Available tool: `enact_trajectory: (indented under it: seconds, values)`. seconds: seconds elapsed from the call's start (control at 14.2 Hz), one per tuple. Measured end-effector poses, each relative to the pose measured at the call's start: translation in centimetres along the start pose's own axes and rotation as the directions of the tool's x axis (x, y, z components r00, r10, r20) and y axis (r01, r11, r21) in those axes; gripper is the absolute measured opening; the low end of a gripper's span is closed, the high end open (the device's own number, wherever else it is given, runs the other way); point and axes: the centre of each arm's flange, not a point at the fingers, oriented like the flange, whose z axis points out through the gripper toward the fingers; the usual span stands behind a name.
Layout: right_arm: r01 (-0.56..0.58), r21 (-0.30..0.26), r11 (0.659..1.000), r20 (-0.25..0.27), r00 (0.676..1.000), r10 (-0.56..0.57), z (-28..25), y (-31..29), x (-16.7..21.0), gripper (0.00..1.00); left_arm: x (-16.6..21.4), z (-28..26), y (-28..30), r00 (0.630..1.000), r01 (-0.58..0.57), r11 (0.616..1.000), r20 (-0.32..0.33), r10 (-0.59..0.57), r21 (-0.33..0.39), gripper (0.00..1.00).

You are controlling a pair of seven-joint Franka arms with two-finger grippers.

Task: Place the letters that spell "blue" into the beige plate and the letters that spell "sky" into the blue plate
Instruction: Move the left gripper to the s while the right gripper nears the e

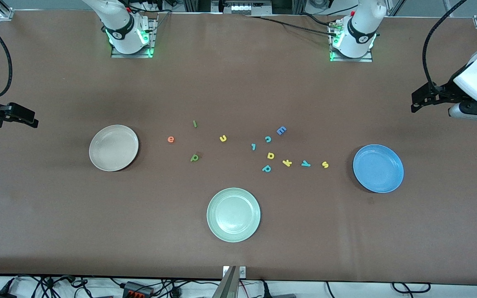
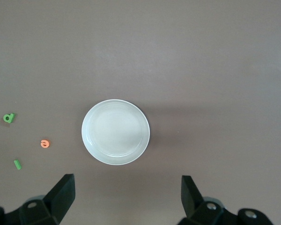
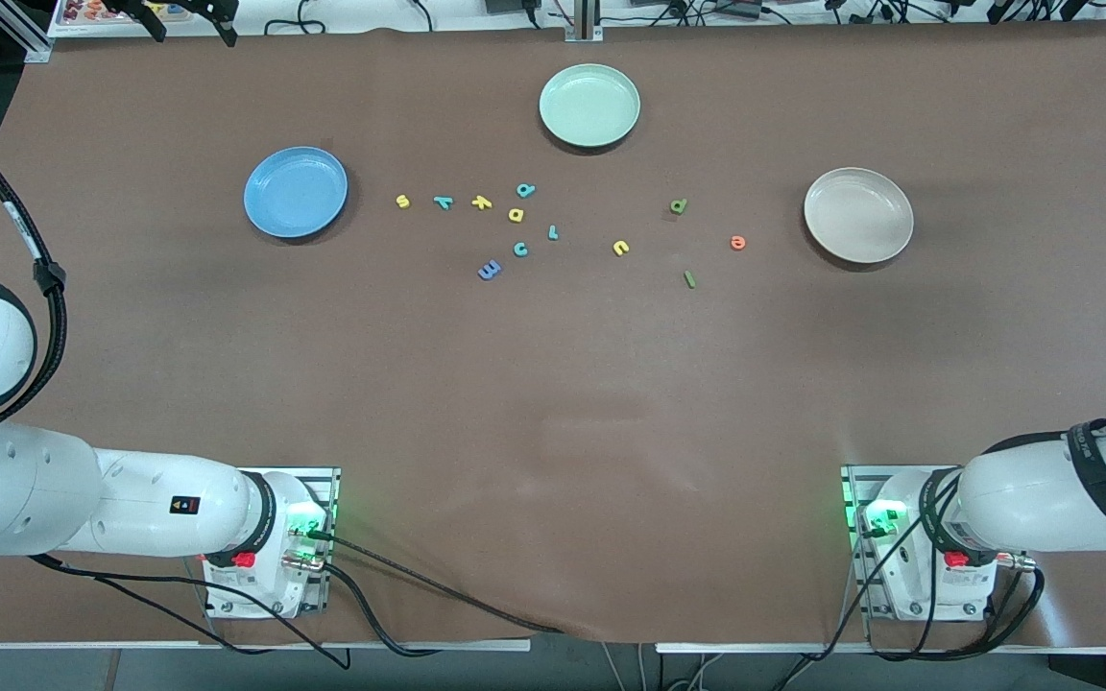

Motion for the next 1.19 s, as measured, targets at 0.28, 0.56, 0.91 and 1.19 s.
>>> enact_trajectory:
  seconds: [0.28, 0.56, 0.91, 1.19]
  values:
    - [0.0, 0.0, 1.0, 0.006, 1.0, 0.0, 0.1, 0.0, -0.1, 1.0, 0.0, 0.0, 0.0, 1.0, 0.0, 1.0, 0.0, 0.0, 0.0, 1.0]
    - [0.002, 0.001, 1.0, 0.011, 1.0, -0.002, 0.4, -0.1, 0.1, 1.0, 0.0, 0.0, 0.3, 1.0, -0.006, 1.0, 0.0, 0.006, 0.0, 1.0]
    - [0.002, 0.001, 1.0, 0.012, 1.0, -0.002, 0.4, -0.1, 0.1, 1.0, 0.4, 1.3, 1.8, 0.999, -0.032, 0.999, 0.035, 0.032, -0.003, 1.0]
    - [0.003, 0.001, 1.0, 0.013, 1.0, -0.003, 0.5, -0.2, 0.1, 1.0, 1.7, 6.9, 5.6, 0.98, -0.099, 0.995, 0.169, 0.1, -0.016, 1.0]
